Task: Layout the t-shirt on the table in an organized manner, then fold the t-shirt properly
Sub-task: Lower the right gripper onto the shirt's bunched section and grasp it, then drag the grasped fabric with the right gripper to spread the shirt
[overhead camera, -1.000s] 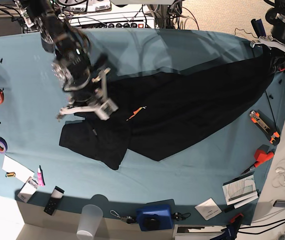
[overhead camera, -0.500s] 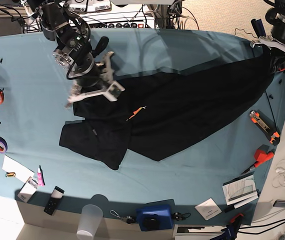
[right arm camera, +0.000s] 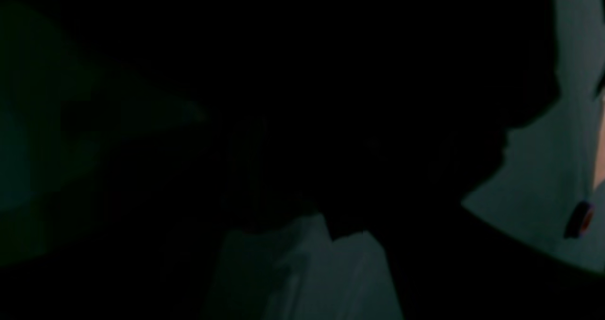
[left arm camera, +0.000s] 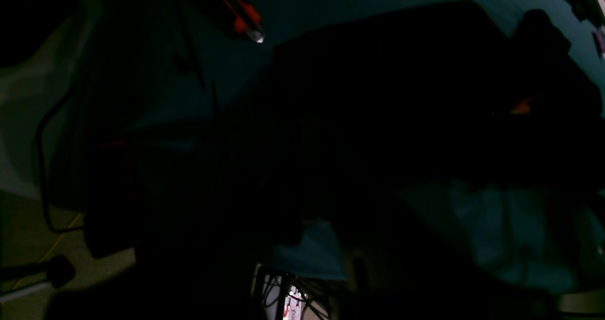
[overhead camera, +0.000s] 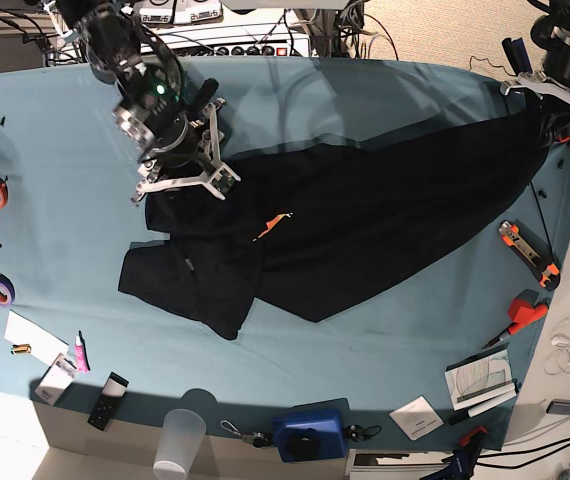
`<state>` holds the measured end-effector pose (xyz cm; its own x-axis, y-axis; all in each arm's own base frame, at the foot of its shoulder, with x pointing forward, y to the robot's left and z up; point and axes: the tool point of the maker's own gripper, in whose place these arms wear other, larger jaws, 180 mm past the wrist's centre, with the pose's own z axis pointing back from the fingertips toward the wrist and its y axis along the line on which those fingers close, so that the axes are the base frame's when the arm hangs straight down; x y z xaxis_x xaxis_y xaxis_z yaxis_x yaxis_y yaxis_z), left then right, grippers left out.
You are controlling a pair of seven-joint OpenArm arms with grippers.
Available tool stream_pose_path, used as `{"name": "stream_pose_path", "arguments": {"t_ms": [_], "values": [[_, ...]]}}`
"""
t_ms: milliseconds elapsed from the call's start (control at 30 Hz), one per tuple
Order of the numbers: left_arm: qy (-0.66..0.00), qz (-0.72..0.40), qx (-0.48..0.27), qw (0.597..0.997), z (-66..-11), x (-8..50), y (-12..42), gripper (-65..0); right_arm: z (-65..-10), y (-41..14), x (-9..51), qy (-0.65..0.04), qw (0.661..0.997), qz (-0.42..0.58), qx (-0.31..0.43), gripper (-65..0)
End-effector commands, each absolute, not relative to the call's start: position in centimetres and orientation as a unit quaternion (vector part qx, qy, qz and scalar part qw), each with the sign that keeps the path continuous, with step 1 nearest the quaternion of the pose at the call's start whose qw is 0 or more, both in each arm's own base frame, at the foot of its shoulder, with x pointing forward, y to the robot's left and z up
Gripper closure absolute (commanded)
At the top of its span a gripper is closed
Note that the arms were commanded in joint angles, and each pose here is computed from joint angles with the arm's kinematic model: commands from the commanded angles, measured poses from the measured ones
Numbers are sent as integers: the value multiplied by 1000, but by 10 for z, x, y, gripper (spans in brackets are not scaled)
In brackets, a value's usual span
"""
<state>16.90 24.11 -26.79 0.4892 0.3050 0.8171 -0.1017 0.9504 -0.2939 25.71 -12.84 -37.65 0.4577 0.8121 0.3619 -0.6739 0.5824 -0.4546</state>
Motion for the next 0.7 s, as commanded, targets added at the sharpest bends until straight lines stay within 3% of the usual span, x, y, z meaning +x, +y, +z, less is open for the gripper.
{"name": "stream_pose_path", "arguments": {"t_ms": [0, 400, 633, 667], "values": [[-515, 111, -103, 844, -255, 173, 241, 0, -365, -129, 272, -311, 835, 434, -135, -262], [-520, 112, -103, 840, -253, 174, 242, 0, -343, -139, 316, -372, 831, 382, -162, -262], [-520, 112, -103, 840, -253, 174, 242, 0, -374, -172, 332, -322, 851, 368, -190, -256], [-520, 112, -102, 840, -253, 174, 242, 0, -379, -176, 334, -316, 853, 367, -193, -225]]}}
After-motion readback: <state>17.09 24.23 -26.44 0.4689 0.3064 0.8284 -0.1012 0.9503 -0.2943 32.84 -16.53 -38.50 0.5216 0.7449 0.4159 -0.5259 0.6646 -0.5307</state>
